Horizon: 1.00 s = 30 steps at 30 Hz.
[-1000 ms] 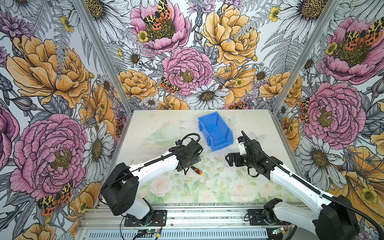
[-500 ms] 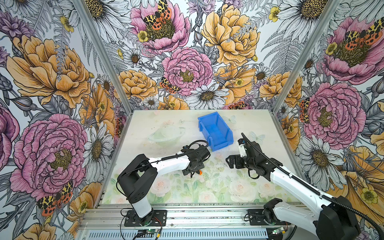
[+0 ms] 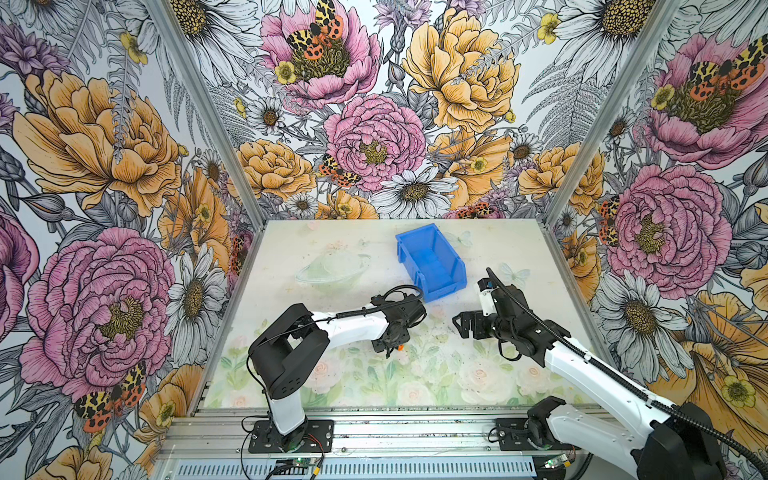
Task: Put the screwdriver in the bin
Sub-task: 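Lower the left gripper and close it on the screwdriver handle, then carry the screwdriver with the left gripper over the blue bin and release it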
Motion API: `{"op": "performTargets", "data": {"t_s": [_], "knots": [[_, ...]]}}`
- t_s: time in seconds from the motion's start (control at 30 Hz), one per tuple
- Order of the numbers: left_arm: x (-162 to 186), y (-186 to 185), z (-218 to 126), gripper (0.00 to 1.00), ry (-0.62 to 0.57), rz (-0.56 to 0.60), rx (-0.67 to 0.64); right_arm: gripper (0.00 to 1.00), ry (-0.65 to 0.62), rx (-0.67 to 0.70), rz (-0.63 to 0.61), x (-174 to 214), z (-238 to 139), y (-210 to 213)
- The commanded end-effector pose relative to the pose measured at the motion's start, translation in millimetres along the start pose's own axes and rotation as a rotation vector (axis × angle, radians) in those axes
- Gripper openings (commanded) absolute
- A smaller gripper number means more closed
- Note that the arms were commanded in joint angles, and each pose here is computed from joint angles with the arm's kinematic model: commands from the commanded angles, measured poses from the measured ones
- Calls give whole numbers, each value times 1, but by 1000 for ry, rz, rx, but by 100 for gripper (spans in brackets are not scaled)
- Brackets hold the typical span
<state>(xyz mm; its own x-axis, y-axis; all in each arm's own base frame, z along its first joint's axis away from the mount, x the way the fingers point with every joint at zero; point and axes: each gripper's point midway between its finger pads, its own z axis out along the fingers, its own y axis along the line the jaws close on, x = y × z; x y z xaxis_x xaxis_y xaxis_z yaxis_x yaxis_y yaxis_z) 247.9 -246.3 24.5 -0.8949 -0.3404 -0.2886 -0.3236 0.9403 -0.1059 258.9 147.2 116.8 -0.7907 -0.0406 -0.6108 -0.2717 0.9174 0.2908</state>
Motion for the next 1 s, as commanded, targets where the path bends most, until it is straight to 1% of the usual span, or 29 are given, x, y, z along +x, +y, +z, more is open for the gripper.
{"op": "performTargets", "data": {"t_s": [0.0, 0.2, 0.37, 0.47, 0.6, 0.7, 0.83, 0.97], "knots": [[7, 2, 3, 46, 18, -5, -13, 99, -18, -18, -33, -1, -3, 4], [7, 3, 6, 23, 16, -16, -23, 99, -23, -37, -78, -3, -5, 8], [3, 0, 5, 8, 0, -28, -21, 100, -16, -77, -155, -3, -5, 14], [-6, -2, -5, 0, -37, -48, 0, 99, -10, -130, -180, -1, -7, 22], [-23, -5, -24, 0, -87, -65, 35, 99, -45, -167, -185, -6, -17, 29], [-39, -16, -40, 0, -120, -52, 82, 99, -57, -181, -153, -9, -21, 32], [-69, -41, -70, 0, -182, -1, 139, 99, -104, -172, -131, -17, -31, 31], [-100, -73, -102, 0, -245, 17, 222, 99, -132, -165, -120, -19, -37, 30]]}}
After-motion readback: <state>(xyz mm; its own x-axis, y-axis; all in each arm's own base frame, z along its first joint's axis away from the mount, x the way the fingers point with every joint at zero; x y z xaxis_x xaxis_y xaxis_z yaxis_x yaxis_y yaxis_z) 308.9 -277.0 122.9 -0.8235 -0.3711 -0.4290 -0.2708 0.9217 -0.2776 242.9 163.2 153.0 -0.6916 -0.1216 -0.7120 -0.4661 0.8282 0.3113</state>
